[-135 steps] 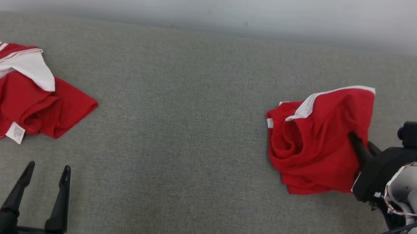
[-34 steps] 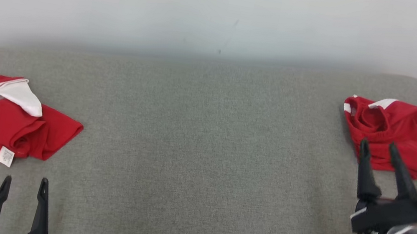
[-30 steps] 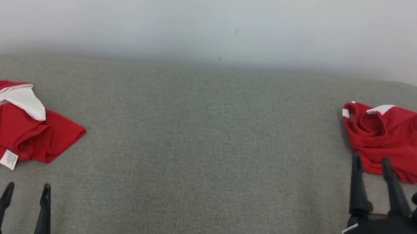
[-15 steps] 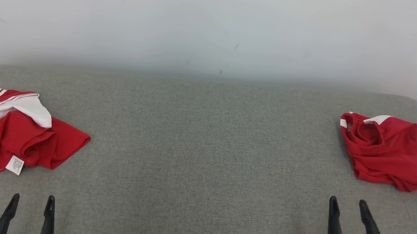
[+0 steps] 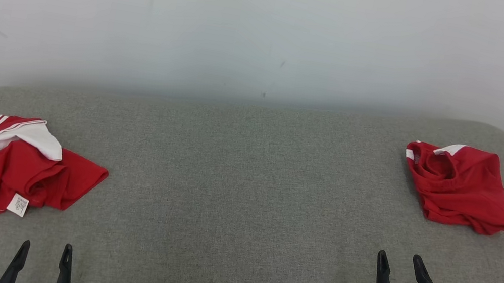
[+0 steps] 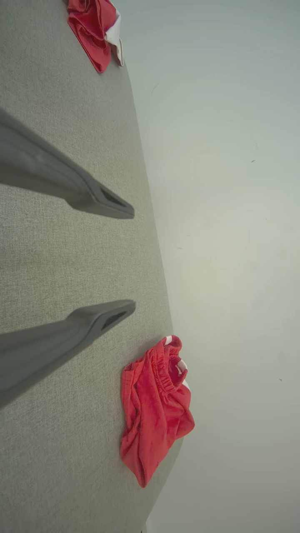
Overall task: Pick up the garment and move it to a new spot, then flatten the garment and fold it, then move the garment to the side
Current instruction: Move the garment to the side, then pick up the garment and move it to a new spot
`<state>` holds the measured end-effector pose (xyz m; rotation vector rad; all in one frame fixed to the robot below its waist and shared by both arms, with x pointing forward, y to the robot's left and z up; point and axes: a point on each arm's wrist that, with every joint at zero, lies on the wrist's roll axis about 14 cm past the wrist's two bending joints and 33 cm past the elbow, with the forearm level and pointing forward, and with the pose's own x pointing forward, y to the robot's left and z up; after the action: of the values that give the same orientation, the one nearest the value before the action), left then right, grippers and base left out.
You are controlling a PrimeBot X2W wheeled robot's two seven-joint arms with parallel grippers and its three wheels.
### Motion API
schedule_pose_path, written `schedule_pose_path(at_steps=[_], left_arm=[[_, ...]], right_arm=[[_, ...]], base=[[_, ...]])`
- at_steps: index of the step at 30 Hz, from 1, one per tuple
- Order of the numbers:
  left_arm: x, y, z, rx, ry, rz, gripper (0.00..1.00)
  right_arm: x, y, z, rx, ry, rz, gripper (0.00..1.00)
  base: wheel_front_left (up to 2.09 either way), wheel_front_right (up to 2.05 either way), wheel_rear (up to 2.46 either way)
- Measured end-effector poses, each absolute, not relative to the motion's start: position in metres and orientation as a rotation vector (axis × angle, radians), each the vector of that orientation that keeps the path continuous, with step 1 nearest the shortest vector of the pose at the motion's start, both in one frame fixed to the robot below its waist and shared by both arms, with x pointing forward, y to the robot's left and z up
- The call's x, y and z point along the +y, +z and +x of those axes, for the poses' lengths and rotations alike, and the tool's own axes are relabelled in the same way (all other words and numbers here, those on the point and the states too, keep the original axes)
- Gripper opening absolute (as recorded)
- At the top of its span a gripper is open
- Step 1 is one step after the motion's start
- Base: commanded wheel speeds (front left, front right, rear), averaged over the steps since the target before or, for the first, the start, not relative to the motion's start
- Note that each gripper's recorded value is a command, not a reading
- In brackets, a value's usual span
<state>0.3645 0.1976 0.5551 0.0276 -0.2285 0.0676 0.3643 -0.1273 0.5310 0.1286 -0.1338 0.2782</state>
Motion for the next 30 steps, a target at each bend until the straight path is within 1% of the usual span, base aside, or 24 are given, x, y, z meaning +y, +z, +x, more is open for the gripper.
schedule_pose_path(at_steps=[30], left_arm=[[0.2032,0.5531,0.3641,-0.222,0.083,0.021,1.00]], right_arm=[[-0.1320,0.5334,0.3632,-0.137,0.266,0.112,1.00]], base=[[0.00,0.00,0.00]])
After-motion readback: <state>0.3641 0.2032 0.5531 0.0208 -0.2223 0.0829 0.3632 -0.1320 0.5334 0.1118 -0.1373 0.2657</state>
